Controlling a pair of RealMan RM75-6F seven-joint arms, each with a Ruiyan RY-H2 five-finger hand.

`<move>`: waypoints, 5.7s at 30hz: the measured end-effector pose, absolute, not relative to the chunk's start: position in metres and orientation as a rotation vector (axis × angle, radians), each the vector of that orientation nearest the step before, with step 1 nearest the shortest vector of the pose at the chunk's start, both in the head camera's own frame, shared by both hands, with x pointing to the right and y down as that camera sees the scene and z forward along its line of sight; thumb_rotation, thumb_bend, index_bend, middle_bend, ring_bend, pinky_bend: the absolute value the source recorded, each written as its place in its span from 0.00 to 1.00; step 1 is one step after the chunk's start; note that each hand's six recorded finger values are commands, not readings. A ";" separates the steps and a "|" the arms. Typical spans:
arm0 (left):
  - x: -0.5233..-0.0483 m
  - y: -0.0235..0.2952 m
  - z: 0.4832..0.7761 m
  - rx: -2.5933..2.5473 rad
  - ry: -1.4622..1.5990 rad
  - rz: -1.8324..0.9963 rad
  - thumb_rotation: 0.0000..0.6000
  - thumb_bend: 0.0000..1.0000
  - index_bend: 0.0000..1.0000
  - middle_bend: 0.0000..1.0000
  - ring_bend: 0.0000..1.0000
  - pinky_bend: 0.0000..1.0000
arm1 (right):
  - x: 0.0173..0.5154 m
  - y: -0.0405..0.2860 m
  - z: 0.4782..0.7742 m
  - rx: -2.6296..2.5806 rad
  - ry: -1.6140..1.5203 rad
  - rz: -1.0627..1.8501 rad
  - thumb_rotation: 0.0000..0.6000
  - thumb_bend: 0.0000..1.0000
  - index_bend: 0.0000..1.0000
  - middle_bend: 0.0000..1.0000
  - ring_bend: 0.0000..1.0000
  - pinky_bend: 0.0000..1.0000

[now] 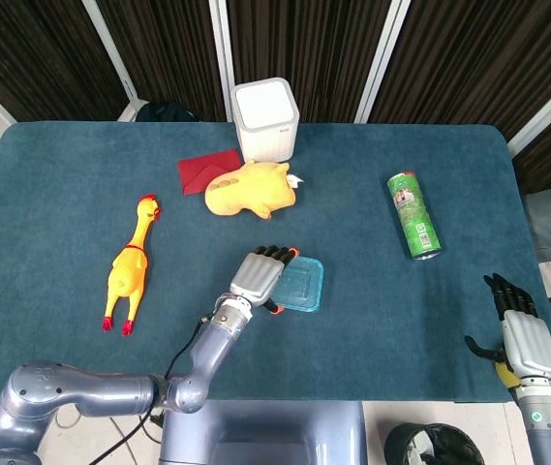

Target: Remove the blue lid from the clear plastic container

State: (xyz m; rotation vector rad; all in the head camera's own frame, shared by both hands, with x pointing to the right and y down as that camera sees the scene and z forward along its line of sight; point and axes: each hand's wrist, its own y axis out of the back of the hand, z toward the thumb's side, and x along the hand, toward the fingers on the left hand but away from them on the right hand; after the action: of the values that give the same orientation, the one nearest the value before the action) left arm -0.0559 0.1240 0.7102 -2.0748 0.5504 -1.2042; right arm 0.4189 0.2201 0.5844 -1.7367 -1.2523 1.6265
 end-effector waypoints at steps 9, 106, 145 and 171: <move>-0.069 0.120 0.703 -2.066 0.428 -1.080 1.00 0.12 0.21 0.29 0.28 0.41 | 0.396 0.211 0.579 -1.770 -1.172 1.557 1.00 0.32 0.00 0.00 0.00 0.00; -0.050 0.165 0.717 -2.380 0.437 -0.958 1.00 0.12 0.21 0.29 0.28 0.42 | 0.184 0.239 0.658 -2.074 -1.225 1.449 1.00 0.32 0.00 0.00 0.00 0.00; -0.041 0.161 0.712 -2.377 0.331 -0.955 1.00 0.12 0.25 0.33 0.35 0.58 | 0.196 0.227 0.658 -2.017 -1.420 1.384 1.00 0.32 0.00 0.00 0.00 0.00; -0.043 0.162 0.712 -2.408 0.357 -0.966 1.00 0.13 0.26 0.34 0.37 0.60 | 0.200 0.224 0.660 -2.007 -1.423 1.397 1.00 0.32 0.00 0.00 0.00 0.00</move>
State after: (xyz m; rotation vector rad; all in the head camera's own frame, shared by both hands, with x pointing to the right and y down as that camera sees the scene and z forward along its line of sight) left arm -0.0430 0.1619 0.7118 -2.4084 0.3570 -0.9656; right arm 0.1999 0.2244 0.6600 -2.0071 -1.4226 1.3971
